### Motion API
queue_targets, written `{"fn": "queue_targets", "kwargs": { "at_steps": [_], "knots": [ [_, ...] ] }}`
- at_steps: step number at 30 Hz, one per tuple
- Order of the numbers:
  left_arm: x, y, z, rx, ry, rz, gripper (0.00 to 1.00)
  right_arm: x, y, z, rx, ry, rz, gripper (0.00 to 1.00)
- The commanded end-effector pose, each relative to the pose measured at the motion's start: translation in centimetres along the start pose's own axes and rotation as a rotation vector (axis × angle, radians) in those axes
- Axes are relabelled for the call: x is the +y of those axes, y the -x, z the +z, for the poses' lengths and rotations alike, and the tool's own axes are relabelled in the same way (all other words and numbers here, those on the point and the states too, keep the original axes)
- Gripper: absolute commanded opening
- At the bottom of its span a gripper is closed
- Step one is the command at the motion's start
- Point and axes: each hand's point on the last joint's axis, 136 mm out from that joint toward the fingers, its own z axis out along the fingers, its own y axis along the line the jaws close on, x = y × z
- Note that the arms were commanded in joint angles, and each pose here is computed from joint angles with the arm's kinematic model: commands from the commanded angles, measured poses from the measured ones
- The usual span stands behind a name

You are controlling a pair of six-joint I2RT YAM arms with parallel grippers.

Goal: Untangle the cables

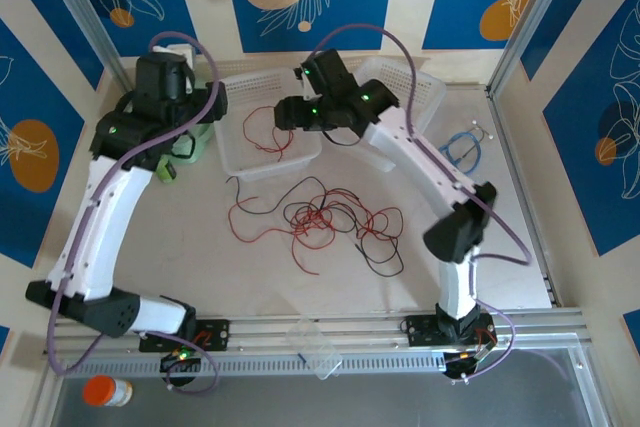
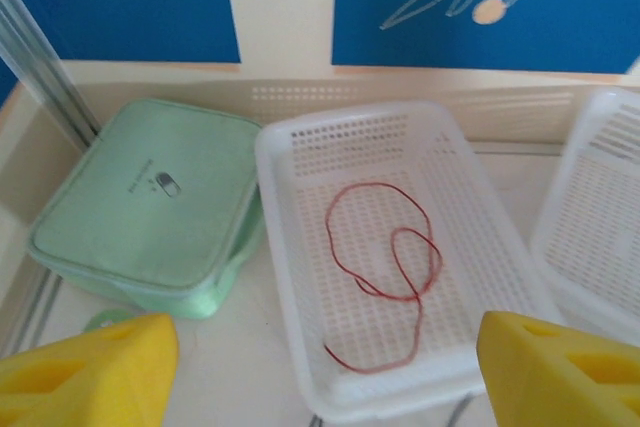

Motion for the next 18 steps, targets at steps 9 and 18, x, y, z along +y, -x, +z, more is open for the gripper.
{"fn": "queue_targets", "kwargs": {
  "at_steps": [9,18],
  "knots": [
    [-4.3,-11.4,-2.6,0.380,-0.325,-0.090,1.00,-8.1,-11.0,-7.5,0.021,-0.218,0.175,0.57],
    [-10.9,-20.2,0.4,0.580,-0.411,0.041,0.96,-13.9,-21.8,-4.6,0.202,-0.335,0.357,0.50]
  ]
}}
